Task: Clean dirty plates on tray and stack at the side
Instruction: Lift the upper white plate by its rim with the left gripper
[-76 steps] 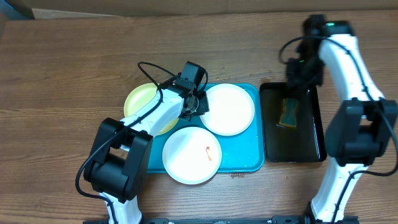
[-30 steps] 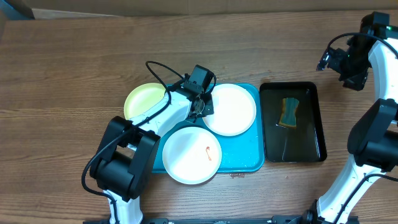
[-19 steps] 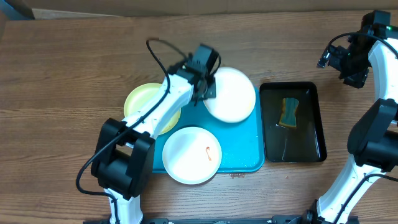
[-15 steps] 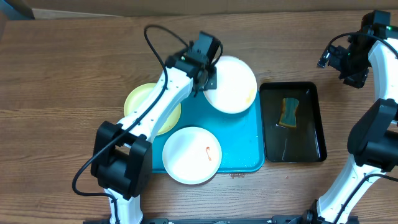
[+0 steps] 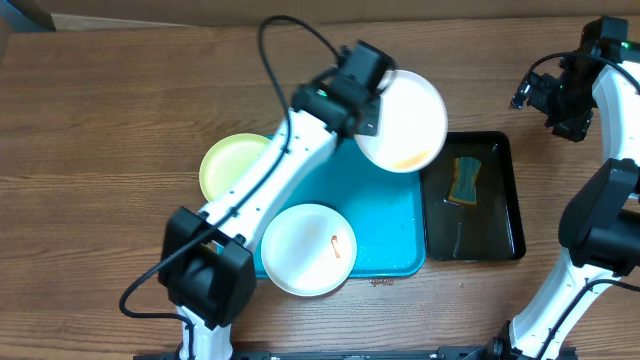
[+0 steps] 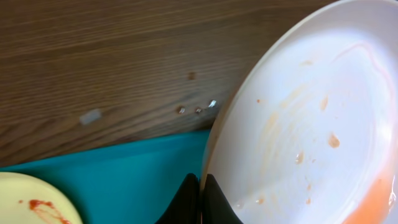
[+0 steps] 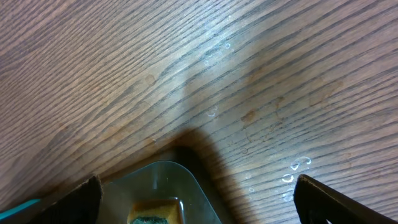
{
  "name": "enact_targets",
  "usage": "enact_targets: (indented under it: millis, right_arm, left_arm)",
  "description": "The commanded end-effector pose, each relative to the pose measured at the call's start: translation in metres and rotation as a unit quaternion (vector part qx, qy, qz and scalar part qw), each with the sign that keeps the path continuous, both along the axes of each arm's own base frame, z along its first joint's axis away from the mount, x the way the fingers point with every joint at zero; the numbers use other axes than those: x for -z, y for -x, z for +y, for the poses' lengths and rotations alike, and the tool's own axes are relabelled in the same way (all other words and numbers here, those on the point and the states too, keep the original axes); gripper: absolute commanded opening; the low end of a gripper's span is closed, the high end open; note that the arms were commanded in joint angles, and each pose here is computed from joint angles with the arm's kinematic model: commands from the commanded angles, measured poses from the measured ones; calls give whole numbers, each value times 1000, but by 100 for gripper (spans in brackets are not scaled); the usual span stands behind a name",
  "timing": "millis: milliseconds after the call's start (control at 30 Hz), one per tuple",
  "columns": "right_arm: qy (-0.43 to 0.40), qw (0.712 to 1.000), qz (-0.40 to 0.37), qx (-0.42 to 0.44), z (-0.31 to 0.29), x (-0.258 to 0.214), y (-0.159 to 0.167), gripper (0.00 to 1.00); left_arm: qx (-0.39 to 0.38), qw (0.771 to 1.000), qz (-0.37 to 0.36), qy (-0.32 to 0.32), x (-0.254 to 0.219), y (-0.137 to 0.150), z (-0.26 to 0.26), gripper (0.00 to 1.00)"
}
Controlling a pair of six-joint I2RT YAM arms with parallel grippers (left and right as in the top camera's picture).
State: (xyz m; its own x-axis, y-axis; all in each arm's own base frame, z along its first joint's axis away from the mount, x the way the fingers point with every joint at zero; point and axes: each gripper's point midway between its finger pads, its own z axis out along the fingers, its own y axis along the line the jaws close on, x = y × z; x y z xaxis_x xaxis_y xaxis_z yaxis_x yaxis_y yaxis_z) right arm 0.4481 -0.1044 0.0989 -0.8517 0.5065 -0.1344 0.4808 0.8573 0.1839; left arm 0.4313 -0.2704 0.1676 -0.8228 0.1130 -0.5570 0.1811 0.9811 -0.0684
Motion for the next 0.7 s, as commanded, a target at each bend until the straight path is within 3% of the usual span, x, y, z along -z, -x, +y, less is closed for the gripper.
enact_targets:
  millis: [0, 267, 667]
  right_arm:
    - [4, 1000, -23, 3, -2, -17, -5, 100]
    - [4, 1000, -23, 3, -2, -17, -5, 100]
    - [4, 1000, -23, 3, -2, -17, -5, 100]
  left_arm:
    - [21, 998, -44, -30, -14, 7, -24, 4]
    - [73, 983, -125, -112, -31, 38, -67, 4]
    - [123, 923, -279, -236, -81, 83, -117, 4]
